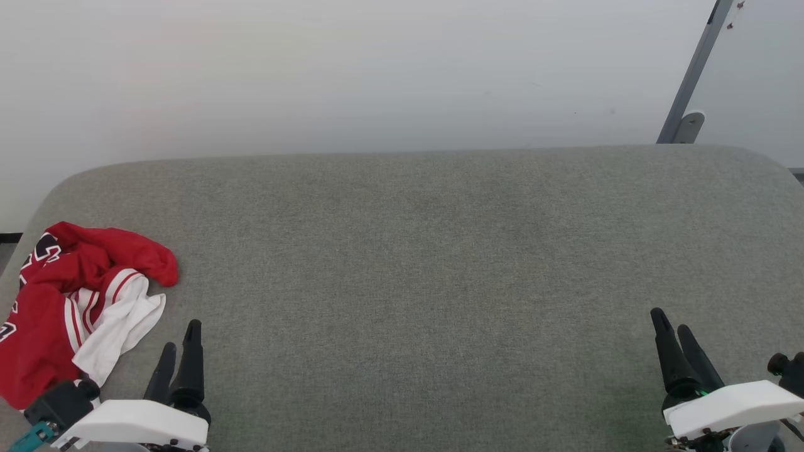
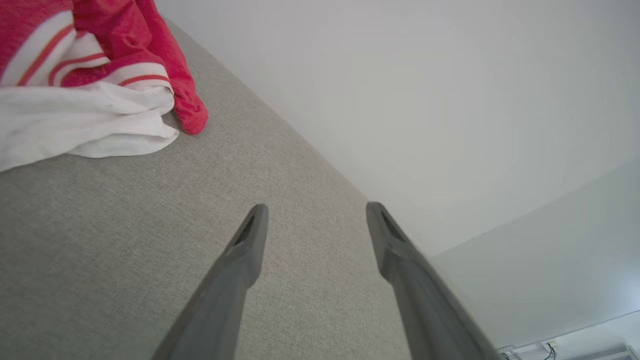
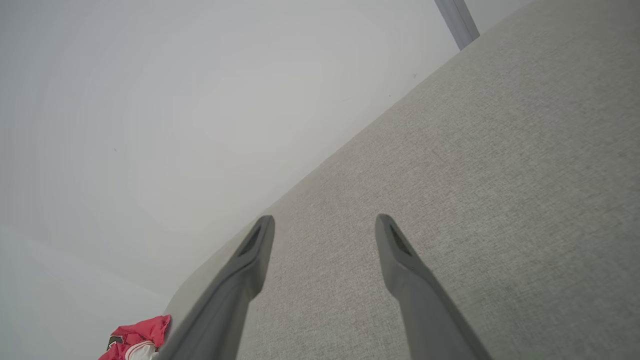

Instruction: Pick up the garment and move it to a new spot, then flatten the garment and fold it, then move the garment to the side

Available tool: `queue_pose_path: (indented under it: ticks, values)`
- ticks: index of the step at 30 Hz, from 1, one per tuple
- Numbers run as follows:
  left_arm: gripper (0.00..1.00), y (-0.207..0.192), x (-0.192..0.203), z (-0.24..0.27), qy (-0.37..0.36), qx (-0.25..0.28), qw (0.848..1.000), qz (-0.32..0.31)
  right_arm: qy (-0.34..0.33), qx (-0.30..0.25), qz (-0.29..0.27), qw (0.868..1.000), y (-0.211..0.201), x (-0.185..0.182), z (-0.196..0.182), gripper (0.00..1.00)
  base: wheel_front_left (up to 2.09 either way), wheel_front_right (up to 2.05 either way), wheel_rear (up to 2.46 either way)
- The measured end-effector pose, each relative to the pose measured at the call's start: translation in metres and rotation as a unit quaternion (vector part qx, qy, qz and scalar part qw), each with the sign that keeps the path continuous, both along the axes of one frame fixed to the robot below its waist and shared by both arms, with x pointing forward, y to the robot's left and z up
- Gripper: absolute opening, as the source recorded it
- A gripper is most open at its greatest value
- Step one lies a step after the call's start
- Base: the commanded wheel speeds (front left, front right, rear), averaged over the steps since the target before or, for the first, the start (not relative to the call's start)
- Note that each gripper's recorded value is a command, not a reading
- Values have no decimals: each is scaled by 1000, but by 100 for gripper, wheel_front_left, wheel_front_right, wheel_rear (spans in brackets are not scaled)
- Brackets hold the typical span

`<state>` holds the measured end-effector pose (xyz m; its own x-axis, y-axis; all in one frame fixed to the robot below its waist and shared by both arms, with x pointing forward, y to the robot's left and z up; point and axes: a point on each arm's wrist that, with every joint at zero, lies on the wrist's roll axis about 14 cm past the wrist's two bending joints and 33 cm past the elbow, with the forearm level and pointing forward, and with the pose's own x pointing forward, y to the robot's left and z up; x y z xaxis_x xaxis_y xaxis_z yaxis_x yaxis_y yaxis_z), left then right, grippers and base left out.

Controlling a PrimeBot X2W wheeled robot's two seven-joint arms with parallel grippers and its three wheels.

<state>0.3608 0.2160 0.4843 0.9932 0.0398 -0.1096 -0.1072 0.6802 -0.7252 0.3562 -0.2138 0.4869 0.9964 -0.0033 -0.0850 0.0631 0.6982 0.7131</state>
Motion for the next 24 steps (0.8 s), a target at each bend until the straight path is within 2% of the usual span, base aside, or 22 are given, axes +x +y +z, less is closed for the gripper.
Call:
queue_pose_path:
  ticks: [24]
  values:
    - [100,7,-6,12,-39,139,989,-5,-18,-140,8,990,-2,-8,11,100,0,0,0]
